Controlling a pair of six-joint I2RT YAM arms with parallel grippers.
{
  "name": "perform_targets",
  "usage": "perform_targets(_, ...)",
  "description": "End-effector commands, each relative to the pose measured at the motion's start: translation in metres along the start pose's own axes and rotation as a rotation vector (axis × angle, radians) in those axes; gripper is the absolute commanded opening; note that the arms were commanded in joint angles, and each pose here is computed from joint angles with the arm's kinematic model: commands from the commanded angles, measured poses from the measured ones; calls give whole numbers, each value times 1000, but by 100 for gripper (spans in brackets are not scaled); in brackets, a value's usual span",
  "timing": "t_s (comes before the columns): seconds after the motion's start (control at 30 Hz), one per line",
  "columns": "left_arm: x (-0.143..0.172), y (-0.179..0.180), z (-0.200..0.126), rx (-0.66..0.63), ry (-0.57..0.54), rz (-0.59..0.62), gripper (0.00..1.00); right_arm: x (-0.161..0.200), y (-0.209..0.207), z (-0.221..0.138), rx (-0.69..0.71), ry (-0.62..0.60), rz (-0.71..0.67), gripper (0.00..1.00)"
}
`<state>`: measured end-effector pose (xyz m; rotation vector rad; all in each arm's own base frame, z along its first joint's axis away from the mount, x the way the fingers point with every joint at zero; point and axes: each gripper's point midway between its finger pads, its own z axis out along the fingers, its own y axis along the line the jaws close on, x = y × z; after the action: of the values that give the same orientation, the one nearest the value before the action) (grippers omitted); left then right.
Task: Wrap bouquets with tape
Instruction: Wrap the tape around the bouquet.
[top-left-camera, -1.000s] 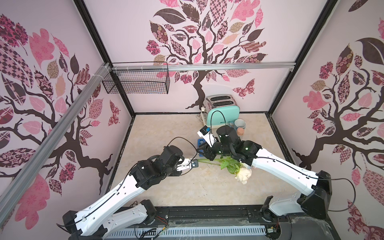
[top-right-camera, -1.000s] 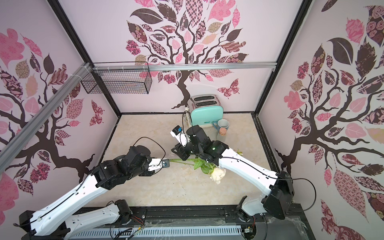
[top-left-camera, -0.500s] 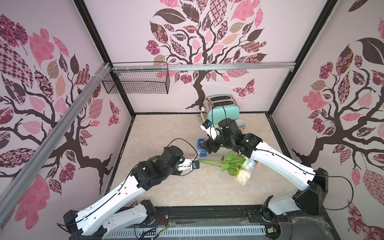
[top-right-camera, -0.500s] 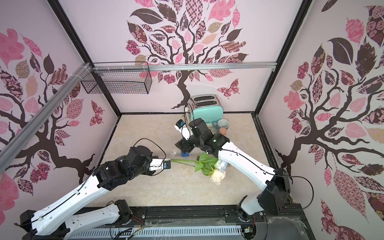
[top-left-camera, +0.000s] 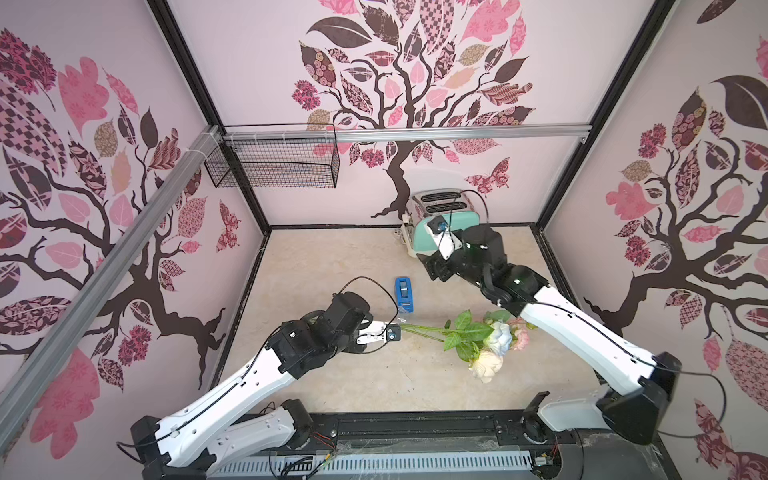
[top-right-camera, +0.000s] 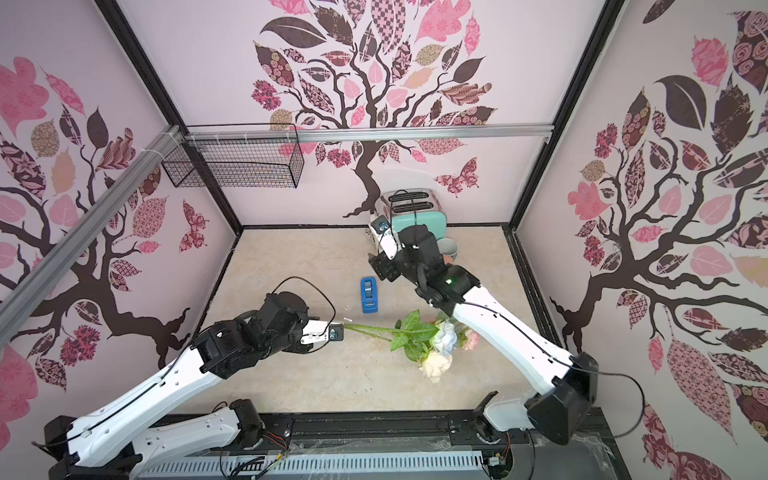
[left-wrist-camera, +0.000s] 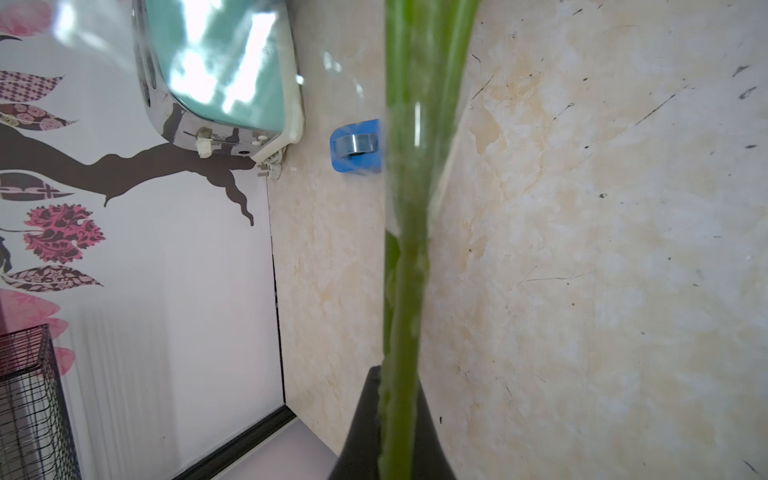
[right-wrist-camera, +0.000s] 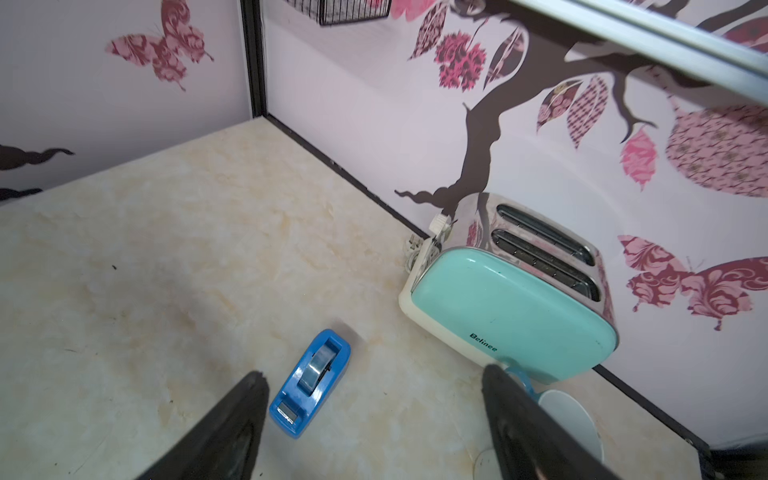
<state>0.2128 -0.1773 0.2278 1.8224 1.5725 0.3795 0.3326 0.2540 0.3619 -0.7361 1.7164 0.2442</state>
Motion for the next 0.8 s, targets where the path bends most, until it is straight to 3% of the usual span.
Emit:
perform_targets(0.0, -9, 7, -8, 20, -71, -82, 0, -48, 3, -71, -57, -282, 16, 77)
perform_targets(0.2, -18, 8, -14, 104, -155, -183, 0, -19, 91, -180, -518, -604, -175, 76)
perform_targets(0.33, -21, 12, -14, 139, -152, -229, 0, 25, 130, -215, -718, -736, -292, 66)
perform_targets(0.5, -28, 19, -23, 205, -160, -292, 0, 97, 169, -187, -821, -626, -369, 63)
perform_targets(0.63, -32, 20, -30, 265, -145, -324, 0, 120, 189, -169, -790, -633, -440, 64)
perform_targets(0.77, -43, 19, -40, 332, -180, -372, 0, 141, 187, -124, -572, -654, -560, 63)
